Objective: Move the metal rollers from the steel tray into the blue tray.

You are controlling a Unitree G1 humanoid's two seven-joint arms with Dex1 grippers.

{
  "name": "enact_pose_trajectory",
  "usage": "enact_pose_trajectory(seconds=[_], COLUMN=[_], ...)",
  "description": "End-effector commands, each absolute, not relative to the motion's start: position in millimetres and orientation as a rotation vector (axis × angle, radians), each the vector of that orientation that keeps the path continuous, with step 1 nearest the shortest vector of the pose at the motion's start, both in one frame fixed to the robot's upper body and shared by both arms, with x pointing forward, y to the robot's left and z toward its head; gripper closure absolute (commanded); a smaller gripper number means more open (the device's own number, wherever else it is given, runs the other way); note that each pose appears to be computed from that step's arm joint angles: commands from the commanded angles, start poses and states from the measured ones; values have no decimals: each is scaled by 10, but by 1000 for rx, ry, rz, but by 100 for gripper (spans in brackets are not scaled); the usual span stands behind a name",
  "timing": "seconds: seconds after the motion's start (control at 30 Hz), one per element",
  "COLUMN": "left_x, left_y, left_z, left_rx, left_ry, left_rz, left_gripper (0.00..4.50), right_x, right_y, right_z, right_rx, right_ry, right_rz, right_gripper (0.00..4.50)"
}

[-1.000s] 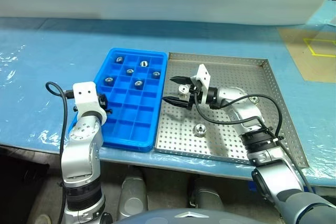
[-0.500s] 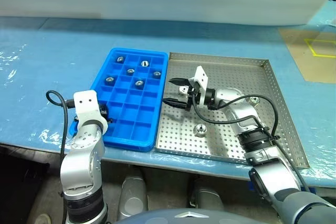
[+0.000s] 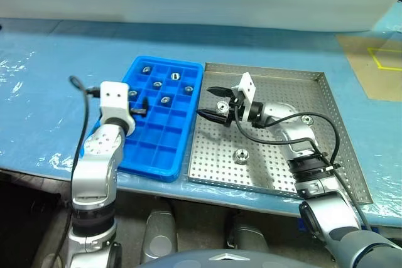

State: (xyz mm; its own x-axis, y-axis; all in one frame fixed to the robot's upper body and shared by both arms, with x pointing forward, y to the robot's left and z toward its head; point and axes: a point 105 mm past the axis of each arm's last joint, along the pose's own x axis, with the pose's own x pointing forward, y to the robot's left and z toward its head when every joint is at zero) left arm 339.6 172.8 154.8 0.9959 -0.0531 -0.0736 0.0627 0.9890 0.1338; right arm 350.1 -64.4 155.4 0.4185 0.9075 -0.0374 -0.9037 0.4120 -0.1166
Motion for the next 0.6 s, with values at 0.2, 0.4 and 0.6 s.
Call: enact_pose_trajectory(seconds=[0.2, 0.4, 0.6], left_x=[3665, 3807, 3898], left_y=[1276, 941, 649], left_z=[1602, 1643, 1637], left_rx=[196, 293, 326], left_ry=[-19, -39, -23], left_rz=[-390, -629, -814], left_gripper=[2, 2, 2], right_x=[3483, 3429, 3345], right_y=[-880, -1089, -1224], right_z=[1801, 1774, 1740], right_rx=[-49, -38, -48], right_ry=[-93, -56, -41], right_rz=[1011, 924, 856], right_gripper=[0, 0, 0])
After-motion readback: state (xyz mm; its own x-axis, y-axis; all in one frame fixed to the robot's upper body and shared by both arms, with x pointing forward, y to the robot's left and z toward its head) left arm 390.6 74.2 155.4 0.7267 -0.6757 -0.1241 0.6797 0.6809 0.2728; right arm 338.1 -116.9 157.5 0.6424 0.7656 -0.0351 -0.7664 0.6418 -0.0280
